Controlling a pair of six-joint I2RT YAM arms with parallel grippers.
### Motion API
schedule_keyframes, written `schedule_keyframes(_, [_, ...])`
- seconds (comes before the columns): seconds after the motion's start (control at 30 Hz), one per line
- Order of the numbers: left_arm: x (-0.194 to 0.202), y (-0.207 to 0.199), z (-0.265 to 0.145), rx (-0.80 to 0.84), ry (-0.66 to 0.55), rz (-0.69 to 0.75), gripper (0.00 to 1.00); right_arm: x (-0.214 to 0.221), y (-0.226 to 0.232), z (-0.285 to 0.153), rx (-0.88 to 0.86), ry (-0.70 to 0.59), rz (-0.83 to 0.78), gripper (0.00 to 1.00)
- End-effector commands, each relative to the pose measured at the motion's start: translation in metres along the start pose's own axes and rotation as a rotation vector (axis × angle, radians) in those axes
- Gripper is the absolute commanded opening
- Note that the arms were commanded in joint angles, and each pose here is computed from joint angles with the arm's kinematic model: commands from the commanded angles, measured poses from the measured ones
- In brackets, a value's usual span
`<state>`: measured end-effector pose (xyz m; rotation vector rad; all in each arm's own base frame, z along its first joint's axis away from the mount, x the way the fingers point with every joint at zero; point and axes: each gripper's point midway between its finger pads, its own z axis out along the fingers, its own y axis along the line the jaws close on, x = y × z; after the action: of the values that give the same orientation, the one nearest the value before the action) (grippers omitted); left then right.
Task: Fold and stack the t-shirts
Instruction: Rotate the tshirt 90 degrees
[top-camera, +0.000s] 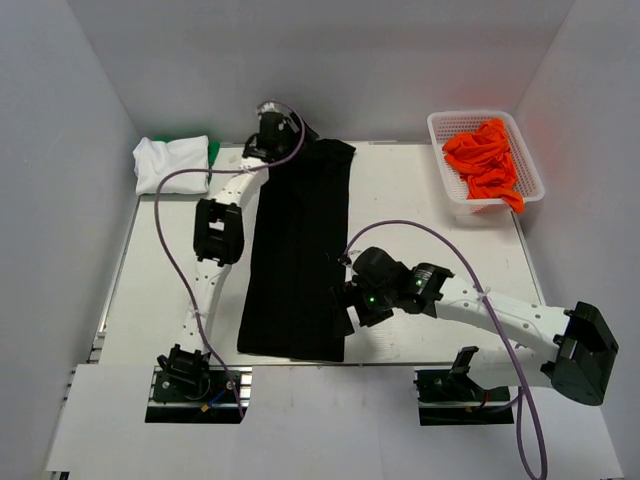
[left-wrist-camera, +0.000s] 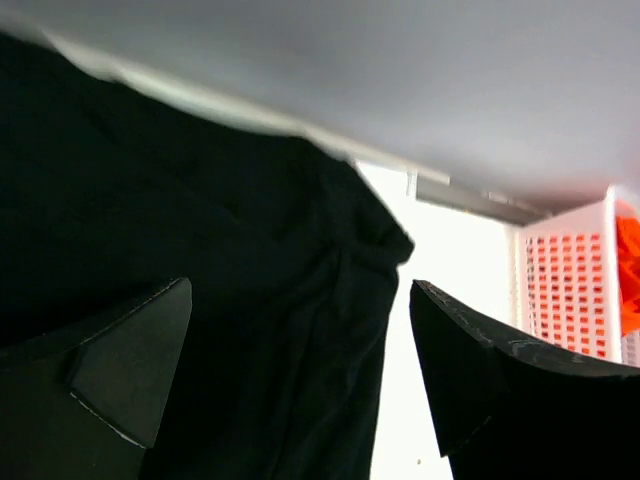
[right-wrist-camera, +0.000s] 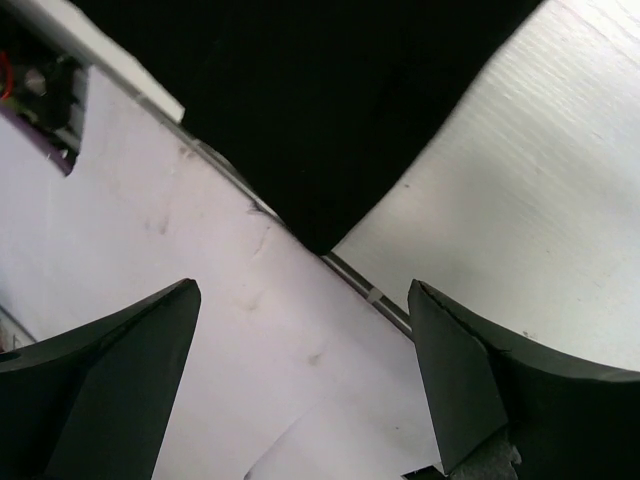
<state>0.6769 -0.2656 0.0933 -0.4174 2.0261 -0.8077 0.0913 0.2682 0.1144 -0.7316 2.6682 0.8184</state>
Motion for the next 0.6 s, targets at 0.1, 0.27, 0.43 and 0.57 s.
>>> schedule_keyframes(0.1, [-0.167, -0.119, -0.160, 0.100, -0.252, 0.179, 1.00, -0.004, -0.021, 0.008, 0.155, -0.011, 0.154, 0.90])
schedule_keyframes(0.27, [-0.071, -0.045, -0.268, -0.249, 0.025, 0.116, 1.00, 0.007, -0.013, 0.016, 0.115, 0.018, 0.297, 0.90])
schedule_keyframes(0.43, [0.057, 0.015, -0.380, -0.246, 0.215, 0.008, 1.00, 0.020, 0.008, 0.024, -0.031, 0.072, 0.361, 0.90])
schedule_keyframes(0.57, [0.157, 0.088, -0.466, -0.406, 0.392, -0.094, 1.00, 0.041, 0.008, 0.038, -0.060, 0.141, 0.410, 0.90])
